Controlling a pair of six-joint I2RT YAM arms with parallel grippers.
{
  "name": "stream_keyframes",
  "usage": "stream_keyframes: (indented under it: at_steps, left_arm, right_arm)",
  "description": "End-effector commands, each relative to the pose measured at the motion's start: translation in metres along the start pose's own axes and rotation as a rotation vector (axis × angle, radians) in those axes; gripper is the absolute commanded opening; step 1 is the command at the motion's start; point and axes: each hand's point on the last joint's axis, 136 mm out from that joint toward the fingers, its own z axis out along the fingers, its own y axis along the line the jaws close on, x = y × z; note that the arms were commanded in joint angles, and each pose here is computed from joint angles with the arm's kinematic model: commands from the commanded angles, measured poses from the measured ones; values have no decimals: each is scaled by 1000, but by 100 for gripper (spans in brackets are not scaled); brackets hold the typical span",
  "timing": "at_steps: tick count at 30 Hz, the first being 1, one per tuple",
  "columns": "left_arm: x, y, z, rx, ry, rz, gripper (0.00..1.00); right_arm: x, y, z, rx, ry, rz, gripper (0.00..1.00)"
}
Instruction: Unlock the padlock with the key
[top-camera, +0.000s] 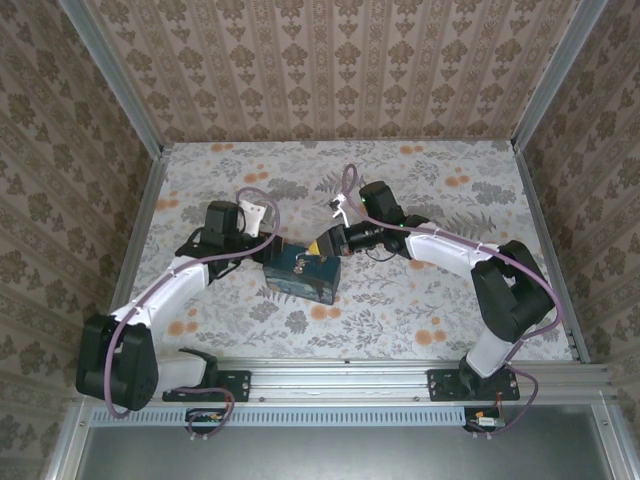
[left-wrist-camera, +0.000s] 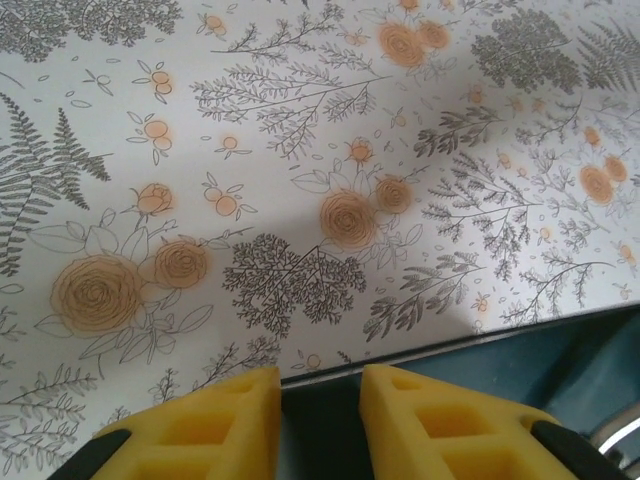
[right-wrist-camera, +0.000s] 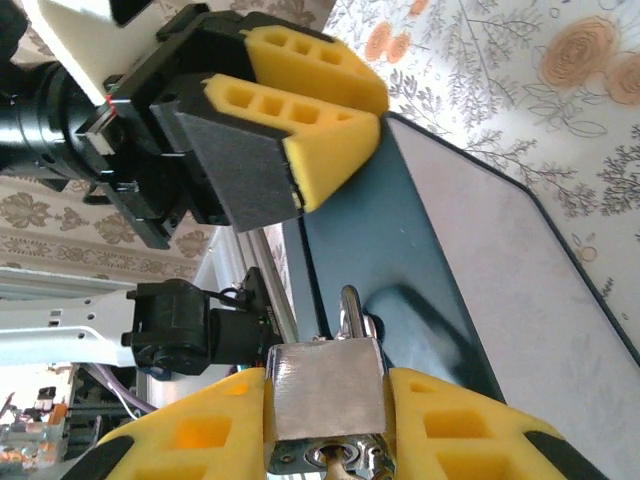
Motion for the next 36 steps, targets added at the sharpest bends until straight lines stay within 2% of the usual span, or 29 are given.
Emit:
stream_keyframes:
  at_steps: [1, 5, 12, 16, 24, 36]
  left_arm:
    - [16, -10, 7, 71, 62, -57, 30]
    - [18, -5, 8, 47, 72, -100, 27]
    - [20, -2, 5, 7, 87, -151, 24]
    - [20, 2, 3, -25, 97, -174, 24]
    - [22, -1, 7, -38, 141, -232, 27]
    - [27, -4, 14, -8, 198, -289, 25]
  right_arm:
    - [-13, 26, 0, -62, -39, -71, 26]
    - [-2, 27, 5, -69, -2, -82, 26]
    - [27, 17, 6, 0, 83, -133, 25]
    - [31, 24, 6, -32, 65, -141, 24]
    - [36, 59, 10, -81, 28, -345, 24]
    - [53, 48, 30, -3, 81, -448, 24]
